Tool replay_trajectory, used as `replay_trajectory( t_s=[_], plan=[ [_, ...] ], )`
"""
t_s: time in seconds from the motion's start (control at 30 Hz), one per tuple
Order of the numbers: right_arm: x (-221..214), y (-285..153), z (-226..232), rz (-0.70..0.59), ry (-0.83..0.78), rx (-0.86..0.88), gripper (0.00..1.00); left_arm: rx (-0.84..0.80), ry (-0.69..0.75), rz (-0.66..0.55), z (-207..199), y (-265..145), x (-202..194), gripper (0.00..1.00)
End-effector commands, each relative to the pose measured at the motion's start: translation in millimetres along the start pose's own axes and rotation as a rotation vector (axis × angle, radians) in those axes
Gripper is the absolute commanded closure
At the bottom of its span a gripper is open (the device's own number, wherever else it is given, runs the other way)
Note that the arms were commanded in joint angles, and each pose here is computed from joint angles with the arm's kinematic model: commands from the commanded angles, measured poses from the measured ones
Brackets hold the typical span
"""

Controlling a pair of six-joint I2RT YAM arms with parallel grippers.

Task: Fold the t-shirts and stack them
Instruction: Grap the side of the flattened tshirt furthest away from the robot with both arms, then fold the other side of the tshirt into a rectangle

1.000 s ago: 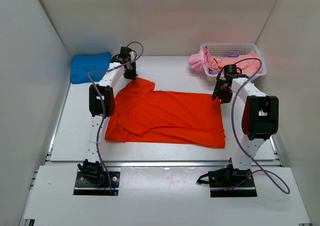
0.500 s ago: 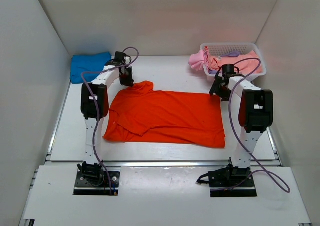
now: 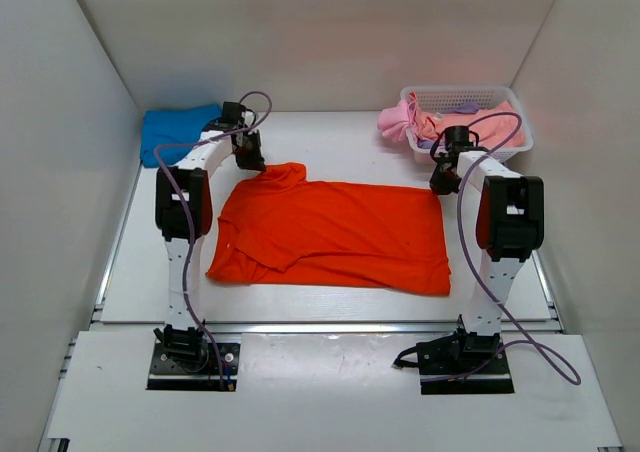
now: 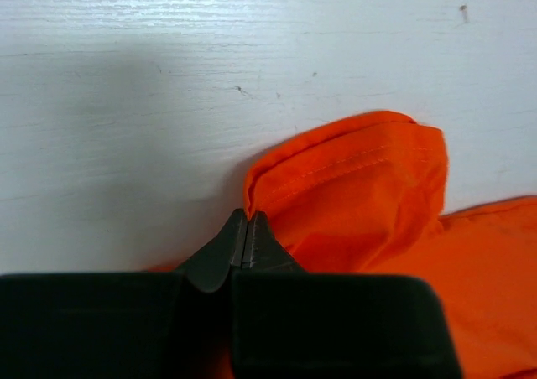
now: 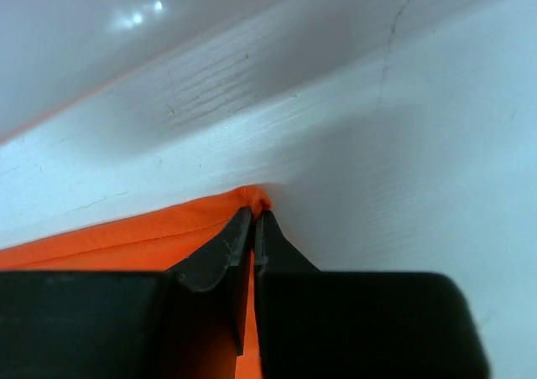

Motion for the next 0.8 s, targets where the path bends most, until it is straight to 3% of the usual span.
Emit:
replay_trajectory(
  t_s=[0.0,0.23,0.53,0.77],
  plan=[
    [23,-16,6,-0.11,-0.015,0.022,1.0,-0.085,0.037,-0.141,-23,-62,36,1.0],
    [23,-60,13,-0.202,-0.072,0.093,1.0,-0.145,0.057,-0.243,-46,-138,40,1.0],
    [-18,-88,11,-0.125,-0.178,0.099,0.99,-0.153,0.071,-0.188,-50,-185,-55,1.0],
    [-46,-109,-14,-0.151,-0.18,0.132,1.0,-0.14,0.084,-0.158,-49,-215,-113,1.0]
  ],
)
Point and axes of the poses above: each gripper's point midway between its finger pads, its own y axis out along the fingers, its own z axis along the line the jaws close on, x = y × z, the point moved 5 cm from there along -y, back along the fingers, and after that the axes turned 3 degrees about y, right-handed, at the moved point
